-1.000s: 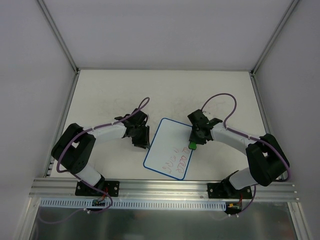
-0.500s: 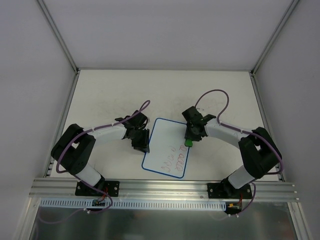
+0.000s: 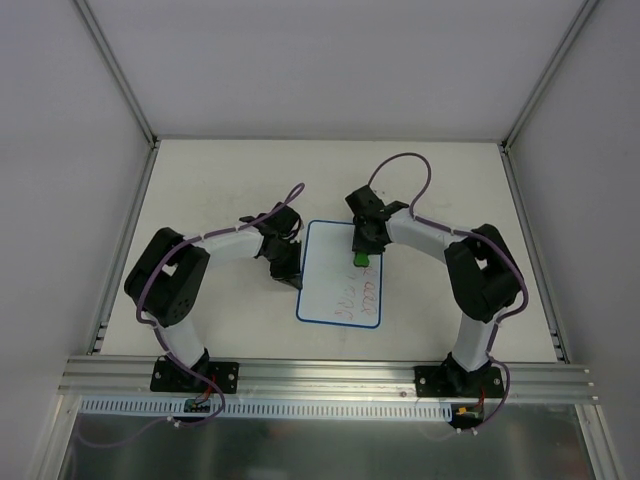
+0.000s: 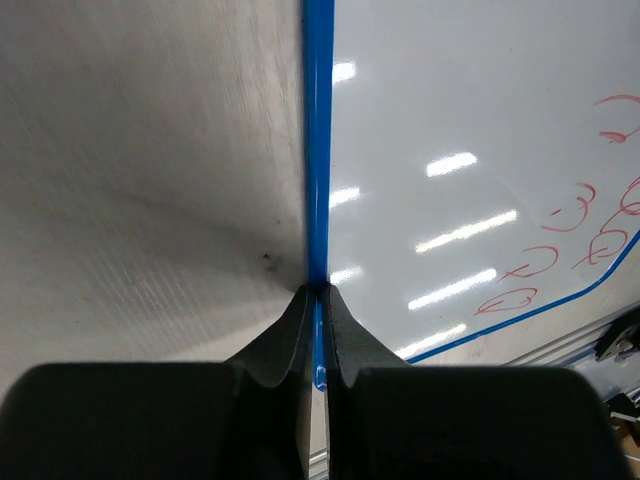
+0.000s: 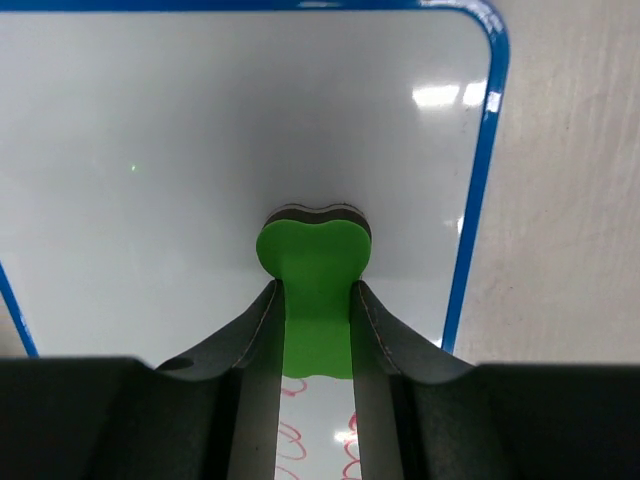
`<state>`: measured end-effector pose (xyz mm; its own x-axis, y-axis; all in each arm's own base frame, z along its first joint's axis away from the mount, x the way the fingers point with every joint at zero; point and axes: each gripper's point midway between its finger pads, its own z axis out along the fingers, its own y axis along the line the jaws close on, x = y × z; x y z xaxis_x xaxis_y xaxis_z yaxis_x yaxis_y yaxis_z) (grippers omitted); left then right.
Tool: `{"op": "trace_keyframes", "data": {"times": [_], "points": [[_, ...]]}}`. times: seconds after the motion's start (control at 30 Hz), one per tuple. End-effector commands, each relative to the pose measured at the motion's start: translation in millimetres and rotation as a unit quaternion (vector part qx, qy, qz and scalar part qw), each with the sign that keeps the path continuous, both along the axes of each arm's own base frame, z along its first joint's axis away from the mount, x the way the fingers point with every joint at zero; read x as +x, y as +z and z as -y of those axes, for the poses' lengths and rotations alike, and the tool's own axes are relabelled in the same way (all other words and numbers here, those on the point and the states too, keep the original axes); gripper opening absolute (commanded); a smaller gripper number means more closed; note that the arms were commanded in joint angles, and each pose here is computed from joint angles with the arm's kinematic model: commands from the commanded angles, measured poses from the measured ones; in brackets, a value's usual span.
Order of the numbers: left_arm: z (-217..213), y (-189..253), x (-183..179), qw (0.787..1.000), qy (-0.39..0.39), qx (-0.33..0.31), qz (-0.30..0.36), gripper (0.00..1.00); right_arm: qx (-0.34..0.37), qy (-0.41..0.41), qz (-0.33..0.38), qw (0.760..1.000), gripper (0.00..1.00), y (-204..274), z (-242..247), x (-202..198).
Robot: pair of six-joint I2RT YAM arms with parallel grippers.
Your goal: Erase the whiteboard
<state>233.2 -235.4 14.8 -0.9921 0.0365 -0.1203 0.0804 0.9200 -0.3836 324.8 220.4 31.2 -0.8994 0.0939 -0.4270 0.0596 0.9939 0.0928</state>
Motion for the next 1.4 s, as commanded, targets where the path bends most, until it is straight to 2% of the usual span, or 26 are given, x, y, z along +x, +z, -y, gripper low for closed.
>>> {"op": "trace_keyframes", "data": {"times": [0.0, 0.33, 0.43, 0.53, 0.8, 1.0, 1.17, 1.37], "points": [[-14.5, -15.2, 16.1, 0.999, 0.016, 0.042, 0.018, 0.0, 0.0, 0.036, 0.009, 0.999, 0.0, 18.8, -18.9, -5.6], [-22.0, -29.1, 6.0, 0.998, 0.035, 0.058, -0.004, 0.0, 0.007, 0.066, -0.02, 0.998, 0.0, -6.9, -75.6, -43.0], [-23.6, -29.3, 5.9, 0.997, 0.037, 0.061, -0.001, 0.0, 0.004, 0.055, -0.032, 0.998, 0.0, -17.6, -77.4, -46.8], [-24.8, -30.4, 3.1, 0.997, 0.039, 0.061, -0.005, 0.0, -0.016, 0.027, -0.031, 0.999, 0.0, -22.7, -52.9, -47.1], [-28.5, -30.6, 0.3, 0.997, 0.044, 0.063, -0.003, 0.0, -0.076, -0.106, -0.052, 0.99, 0.0, -31.5, 68.0, -60.1], [-26.6, -28.5, 0.5, 0.997, 0.046, 0.059, -0.002, 0.0, -0.104, -0.122, -0.053, 0.986, 0.0, -20.1, 95.8, -66.7], [-25.2, -26.5, 1.0, 0.997, 0.047, 0.055, -0.001, 0.0, -0.073, -0.082, -0.053, 0.993, 0.0, -16.8, 68.8, -65.2], [-20.9, -24.9, 2.4, 0.998, 0.049, 0.046, -0.003, 0.0, 0.014, 0.009, -0.048, 0.999, 0.0, -12.1, -17.0, -75.8]]}}
